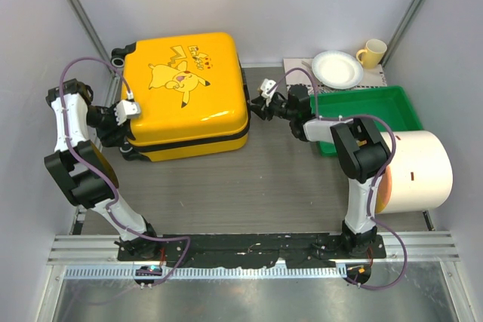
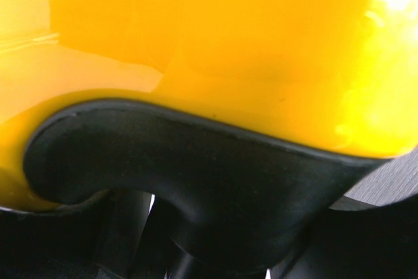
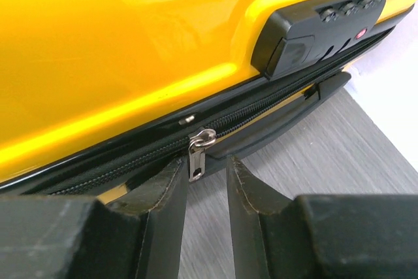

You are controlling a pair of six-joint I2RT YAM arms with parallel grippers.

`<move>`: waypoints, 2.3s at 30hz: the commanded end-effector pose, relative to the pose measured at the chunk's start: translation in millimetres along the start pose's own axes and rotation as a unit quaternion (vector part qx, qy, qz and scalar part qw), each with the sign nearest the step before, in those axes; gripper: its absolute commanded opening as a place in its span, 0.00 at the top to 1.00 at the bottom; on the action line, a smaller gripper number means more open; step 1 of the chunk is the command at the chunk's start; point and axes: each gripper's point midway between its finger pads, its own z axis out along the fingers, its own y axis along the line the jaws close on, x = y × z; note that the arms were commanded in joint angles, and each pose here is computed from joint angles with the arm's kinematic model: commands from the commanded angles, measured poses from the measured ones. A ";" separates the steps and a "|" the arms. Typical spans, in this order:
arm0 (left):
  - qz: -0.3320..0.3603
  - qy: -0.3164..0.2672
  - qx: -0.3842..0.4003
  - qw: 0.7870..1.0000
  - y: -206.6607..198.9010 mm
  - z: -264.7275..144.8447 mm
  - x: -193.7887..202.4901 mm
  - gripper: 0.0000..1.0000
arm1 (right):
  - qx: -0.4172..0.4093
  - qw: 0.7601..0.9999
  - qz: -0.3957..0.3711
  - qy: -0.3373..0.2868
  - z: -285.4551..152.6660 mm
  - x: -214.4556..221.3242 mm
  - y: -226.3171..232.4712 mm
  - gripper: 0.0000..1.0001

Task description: Open, take out, and arrange the luggage

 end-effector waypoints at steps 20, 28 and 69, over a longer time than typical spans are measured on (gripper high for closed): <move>-0.031 -0.011 -0.048 0.998 20.5 8.6 0.0 1.00 | -0.048 0.992 -0.110 -0.041 -16.0 -38.6 13.0 0.99; -0.037 -0.021 -0.050 0.998 14.2 12.9 -1.8 1.00 | -0.050 0.995 -0.085 0.005 -30.9 -27.5 16.7 0.93; -0.035 -0.015 -0.054 0.998 21.7 10.0 -0.8 1.00 | -0.011 0.997 -0.050 -0.064 12.1 -26.4 -6.8 0.74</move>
